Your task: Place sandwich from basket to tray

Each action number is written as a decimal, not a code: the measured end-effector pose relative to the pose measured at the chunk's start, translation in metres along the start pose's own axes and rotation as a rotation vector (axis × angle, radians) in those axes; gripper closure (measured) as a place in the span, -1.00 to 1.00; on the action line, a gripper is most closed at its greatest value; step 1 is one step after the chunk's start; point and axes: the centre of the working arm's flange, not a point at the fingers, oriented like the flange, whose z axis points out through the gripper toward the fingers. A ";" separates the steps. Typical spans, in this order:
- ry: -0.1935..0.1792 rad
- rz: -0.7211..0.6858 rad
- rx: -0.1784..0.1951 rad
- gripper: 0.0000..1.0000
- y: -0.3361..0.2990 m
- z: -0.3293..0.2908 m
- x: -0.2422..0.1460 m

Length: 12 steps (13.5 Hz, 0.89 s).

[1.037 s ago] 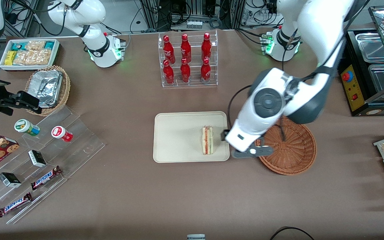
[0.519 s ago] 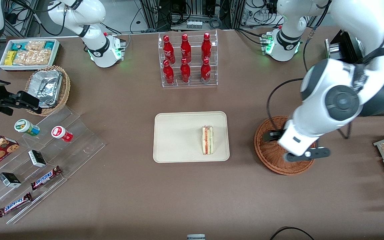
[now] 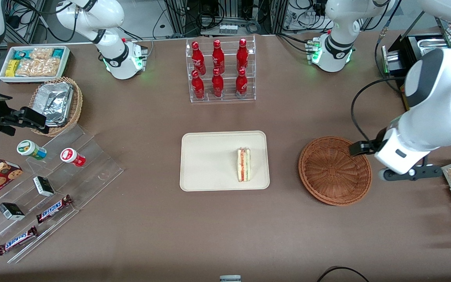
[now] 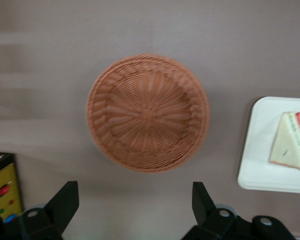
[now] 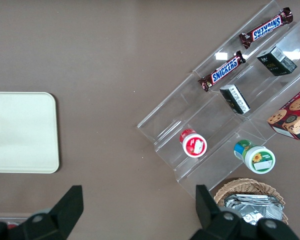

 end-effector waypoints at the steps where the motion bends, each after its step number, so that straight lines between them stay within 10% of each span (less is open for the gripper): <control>1: -0.009 0.009 0.000 -1.00 -0.012 -0.006 -0.004; 12: -0.057 0.045 0.012 -1.00 -0.049 -0.048 -0.057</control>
